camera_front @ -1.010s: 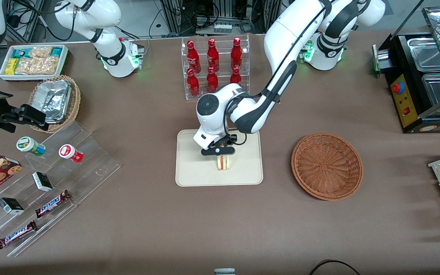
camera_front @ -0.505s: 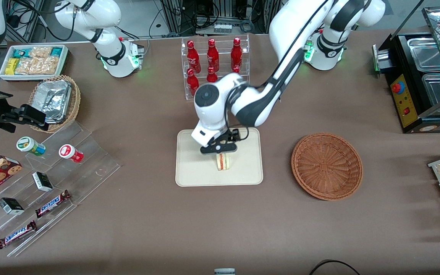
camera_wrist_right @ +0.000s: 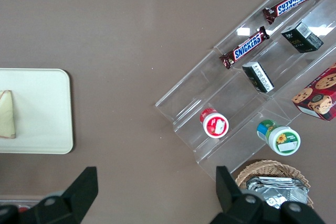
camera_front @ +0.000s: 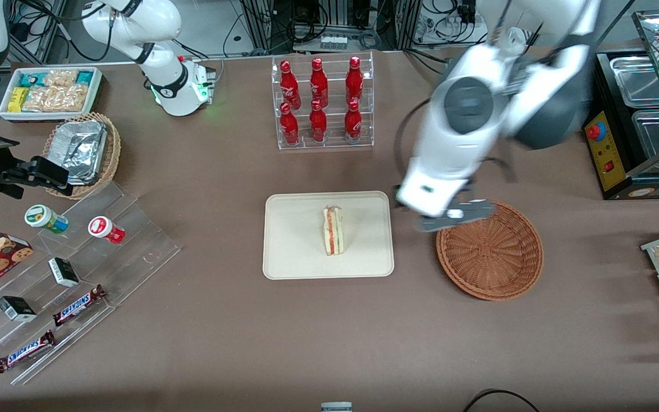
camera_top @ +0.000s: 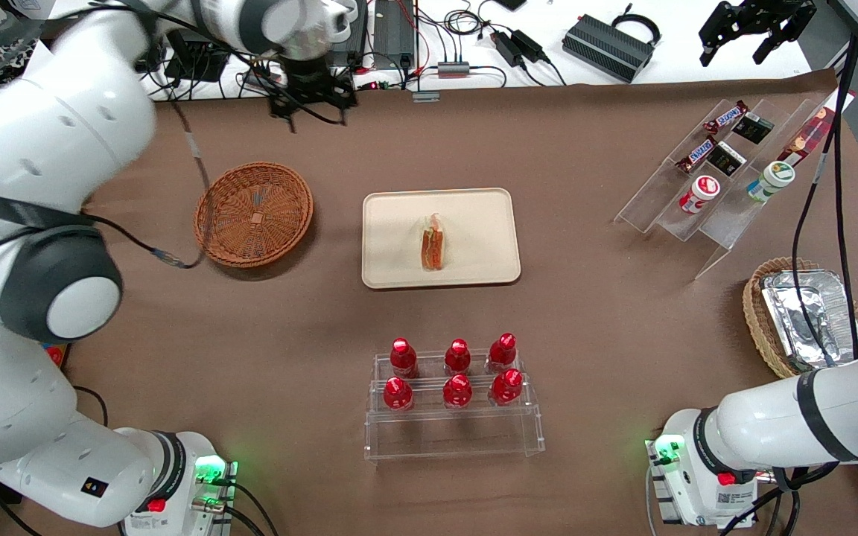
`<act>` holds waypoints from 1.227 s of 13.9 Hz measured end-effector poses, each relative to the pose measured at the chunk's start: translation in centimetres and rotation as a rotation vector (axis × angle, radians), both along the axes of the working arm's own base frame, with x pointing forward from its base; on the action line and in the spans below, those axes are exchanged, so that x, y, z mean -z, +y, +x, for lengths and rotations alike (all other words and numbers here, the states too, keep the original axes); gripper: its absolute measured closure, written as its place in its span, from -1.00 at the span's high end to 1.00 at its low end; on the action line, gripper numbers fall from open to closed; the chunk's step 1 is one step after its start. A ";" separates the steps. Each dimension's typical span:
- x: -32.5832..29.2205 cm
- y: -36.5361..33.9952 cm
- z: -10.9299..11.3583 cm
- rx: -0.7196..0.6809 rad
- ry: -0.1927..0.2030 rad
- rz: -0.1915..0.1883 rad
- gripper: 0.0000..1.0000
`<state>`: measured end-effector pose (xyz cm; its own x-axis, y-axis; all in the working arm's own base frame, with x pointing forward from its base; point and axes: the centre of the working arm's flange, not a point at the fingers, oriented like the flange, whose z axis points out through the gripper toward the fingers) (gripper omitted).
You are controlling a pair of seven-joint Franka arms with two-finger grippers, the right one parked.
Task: Place sandwich from basket to tray
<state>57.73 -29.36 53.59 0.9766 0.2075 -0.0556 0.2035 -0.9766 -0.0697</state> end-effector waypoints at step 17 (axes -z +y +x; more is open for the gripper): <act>-4.1 28.3 -0.9 0.123 0.054 -0.082 1.00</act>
<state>56.85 -1.02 57.73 0.9896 0.0791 -0.1204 0.0801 -0.9968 0.0034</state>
